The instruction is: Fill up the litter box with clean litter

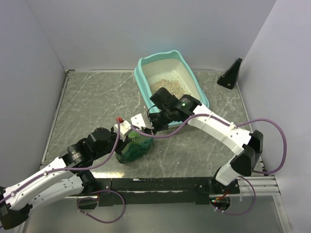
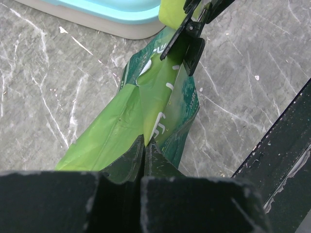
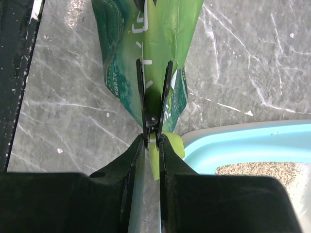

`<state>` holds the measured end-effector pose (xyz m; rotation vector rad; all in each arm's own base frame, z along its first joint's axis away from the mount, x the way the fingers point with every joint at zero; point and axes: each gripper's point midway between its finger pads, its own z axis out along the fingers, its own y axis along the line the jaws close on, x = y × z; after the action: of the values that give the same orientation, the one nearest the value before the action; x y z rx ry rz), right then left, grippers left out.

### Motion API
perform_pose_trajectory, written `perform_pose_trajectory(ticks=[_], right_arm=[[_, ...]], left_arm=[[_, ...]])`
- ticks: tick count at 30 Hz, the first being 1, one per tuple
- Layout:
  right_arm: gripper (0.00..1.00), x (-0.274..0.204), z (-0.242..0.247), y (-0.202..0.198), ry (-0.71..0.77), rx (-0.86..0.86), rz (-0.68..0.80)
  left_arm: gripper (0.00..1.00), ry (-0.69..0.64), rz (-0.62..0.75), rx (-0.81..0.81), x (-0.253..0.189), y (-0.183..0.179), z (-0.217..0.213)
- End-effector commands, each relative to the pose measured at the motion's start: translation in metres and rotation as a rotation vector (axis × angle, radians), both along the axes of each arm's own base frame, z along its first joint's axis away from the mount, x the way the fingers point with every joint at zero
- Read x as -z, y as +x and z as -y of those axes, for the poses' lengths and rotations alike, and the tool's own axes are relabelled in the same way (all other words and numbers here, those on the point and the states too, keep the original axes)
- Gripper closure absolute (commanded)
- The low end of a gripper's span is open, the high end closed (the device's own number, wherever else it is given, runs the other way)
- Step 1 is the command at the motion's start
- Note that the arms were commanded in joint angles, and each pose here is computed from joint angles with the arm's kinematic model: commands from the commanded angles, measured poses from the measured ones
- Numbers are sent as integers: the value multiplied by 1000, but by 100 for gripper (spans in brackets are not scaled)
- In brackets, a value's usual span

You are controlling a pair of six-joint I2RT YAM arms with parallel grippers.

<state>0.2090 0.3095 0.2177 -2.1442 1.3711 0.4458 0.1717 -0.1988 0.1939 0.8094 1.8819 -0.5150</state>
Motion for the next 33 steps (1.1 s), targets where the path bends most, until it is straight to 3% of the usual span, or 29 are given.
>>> perform_pose_trajectory(ticks=[1,11,20,24,30,32,33], right_arm=[[100,-7,24,7,-78,48,56],[100,-13,9,-7,-45,-11,21],[100,21,-11,-21,-2,-64,-99],[85,21,-21,-32,87,-93,-124],[72,13,-20,-30,133,-78,-101],[50,6,-20,-31,157,-72,-92],[1,2,-20,-31,173,-78,-92]], left_arm=[[99,-120,87,-33,-38,7,2],[99,-118,85,-30,-38,7,2],[99,-122,89,-32,-39,7,2],[99,-122,88,-35,-38,7,1],[99,-118,86,-33,-38,7,2],[99,-117,86,-33,-37,8,2],[99,-120,87,-32,-38,7,2]])
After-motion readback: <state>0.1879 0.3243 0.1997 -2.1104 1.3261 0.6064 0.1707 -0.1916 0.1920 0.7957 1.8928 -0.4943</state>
